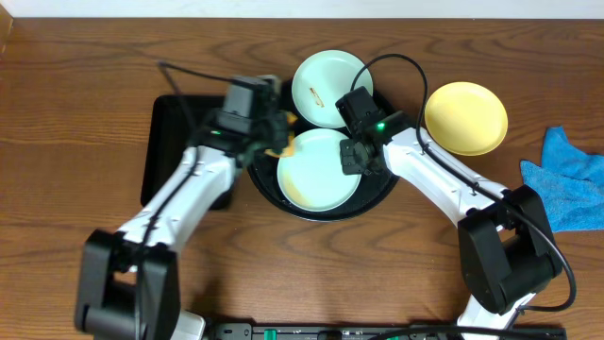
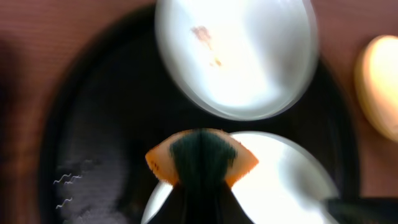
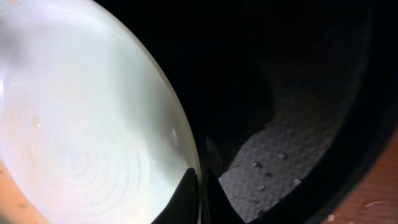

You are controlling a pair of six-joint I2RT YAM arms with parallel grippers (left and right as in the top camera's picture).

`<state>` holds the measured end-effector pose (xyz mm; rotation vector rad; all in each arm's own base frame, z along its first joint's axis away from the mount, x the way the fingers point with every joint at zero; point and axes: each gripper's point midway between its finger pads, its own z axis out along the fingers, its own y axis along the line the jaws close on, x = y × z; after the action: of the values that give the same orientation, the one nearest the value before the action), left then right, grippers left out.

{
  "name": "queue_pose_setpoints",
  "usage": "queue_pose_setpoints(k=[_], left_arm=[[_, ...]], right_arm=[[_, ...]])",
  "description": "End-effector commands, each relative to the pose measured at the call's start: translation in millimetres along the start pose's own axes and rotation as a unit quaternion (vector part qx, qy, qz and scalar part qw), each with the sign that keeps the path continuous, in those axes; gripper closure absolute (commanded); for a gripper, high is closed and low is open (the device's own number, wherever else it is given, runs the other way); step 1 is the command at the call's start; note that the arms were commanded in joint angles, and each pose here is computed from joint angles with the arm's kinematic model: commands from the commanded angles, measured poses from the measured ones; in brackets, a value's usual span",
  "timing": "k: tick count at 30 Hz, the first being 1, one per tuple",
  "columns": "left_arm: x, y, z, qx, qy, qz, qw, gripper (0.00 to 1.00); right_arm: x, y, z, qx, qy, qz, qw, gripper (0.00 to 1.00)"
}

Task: Clean dirty plates on tray and stack at the side

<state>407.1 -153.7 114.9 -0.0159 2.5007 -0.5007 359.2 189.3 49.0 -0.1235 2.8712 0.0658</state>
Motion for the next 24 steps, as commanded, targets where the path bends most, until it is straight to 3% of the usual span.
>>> queue_pose_setpoints(k=[1,12,18,24], left_arm=[[-31.8,29.0,-41.5,-0.024,-0.04,-0.043,0.998,0.92],[14.4,141.7,-76.5,-0.129,0.042,-0.174,0.975,0.92],[33.8,170.6,-61.4,-0.147,0.085,-0.178,0.969,0.92],[45.7,178.1,-48.7,-0.151,0.11,-0.187,0.964,0.92]], right_arm=[[-37.5,-3.8,-35.8,0.026,-0.077,-0.04,0.996,0.99],[-87.8,-3.4,-127.6,0.136,-0.243,-0.126,0.952,0.99],[-89.8,7.0,-173.6,0.265,-0.308,-0.186,0.894,0.99],[-79.7,21.0,-229.2,0.39,-0.38,-0.169,0.822,0.99]])
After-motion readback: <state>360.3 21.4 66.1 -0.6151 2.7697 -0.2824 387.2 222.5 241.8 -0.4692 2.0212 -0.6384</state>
